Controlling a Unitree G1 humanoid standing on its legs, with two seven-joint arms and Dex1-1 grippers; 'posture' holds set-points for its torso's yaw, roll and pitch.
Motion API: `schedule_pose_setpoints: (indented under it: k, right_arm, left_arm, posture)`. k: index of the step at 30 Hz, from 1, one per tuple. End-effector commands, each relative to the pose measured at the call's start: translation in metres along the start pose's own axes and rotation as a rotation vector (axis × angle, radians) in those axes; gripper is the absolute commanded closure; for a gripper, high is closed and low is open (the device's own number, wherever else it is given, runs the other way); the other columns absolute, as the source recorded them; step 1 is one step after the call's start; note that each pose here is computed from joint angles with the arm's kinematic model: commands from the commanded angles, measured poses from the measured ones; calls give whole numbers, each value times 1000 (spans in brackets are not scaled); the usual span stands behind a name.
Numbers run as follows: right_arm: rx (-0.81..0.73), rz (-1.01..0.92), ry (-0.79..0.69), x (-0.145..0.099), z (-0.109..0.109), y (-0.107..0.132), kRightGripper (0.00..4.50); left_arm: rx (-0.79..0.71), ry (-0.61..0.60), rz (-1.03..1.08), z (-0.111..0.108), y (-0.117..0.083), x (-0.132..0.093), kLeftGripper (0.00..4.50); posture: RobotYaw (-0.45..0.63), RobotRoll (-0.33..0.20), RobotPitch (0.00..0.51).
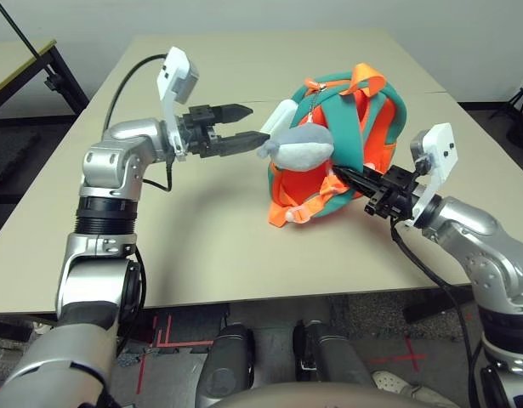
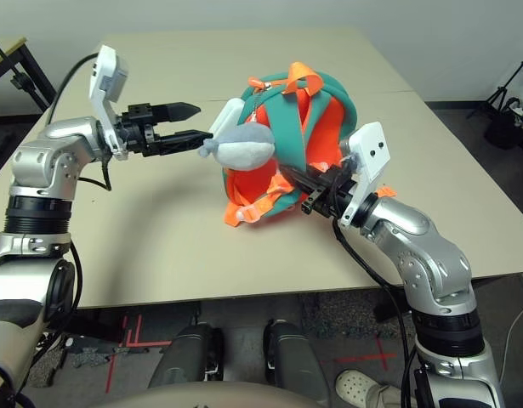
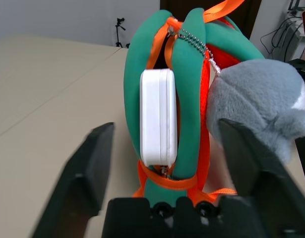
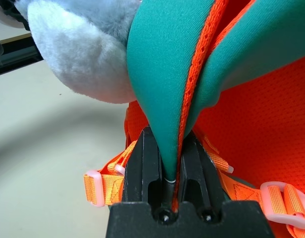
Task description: Put the pencil case into the backpack and zip it.
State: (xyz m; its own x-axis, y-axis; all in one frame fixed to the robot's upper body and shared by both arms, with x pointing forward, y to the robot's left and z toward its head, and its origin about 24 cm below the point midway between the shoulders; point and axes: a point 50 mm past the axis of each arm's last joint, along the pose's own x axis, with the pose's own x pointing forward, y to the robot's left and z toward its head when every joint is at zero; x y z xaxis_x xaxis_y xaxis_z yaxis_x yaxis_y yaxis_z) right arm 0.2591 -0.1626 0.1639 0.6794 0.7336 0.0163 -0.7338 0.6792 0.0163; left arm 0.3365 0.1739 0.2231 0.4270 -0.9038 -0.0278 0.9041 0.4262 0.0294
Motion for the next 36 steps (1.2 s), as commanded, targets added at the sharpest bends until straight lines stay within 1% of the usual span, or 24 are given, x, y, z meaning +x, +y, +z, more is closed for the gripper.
schedule_pose_setpoints:
  k: [1, 6, 8, 15, 17, 20, 27, 30, 36]
  right_arm:
    - [5, 29, -5, 5, -1, 2, 4404]
    - [0, 27, -6, 4, -1, 2, 4404]
    - [-2, 23, -6, 4, -1, 1, 4404]
    - [-4, 16, -8, 2, -1, 2, 4404]
    - [-5, 14, -9, 2, -1, 2, 4404]
    - [-10, 4, -11, 0, 0, 2, 4404]
    - [-13, -14, -10, -4, 0, 2, 4404]
    - [-14, -14, -11, -5, 0, 3, 4404]
    - [-16, -13, -9, -4, 1, 3, 4404]
  left_arm:
    - [-10, -14, 18, 0, 0, -1, 1731]
    - [5, -14, 30, -2, 3, 7, 3745]
    - [2, -17, 22, -3, 4, 12, 4484]
    - [21, -17, -21, -8, 7, 35, 4500]
    - [26, -12, -34, -11, 8, 47, 4500]
    - [88, 43, -40, -20, 9, 60, 4500]
    - [99, 105, -97, -48, -1, 83, 4500]
    - [84, 105, -120, -58, -8, 94, 4500]
    - [70, 107, -136, -72, -17, 103, 4500]
  posture:
    - [150, 0, 65]
    - [135, 0, 62]
    - [135, 0, 62]
    - [116, 0, 59]
    - [108, 0, 57]
    - [89, 0, 52]
    - [72, 0, 52]
    - [71, 0, 54]
    - [71, 0, 59]
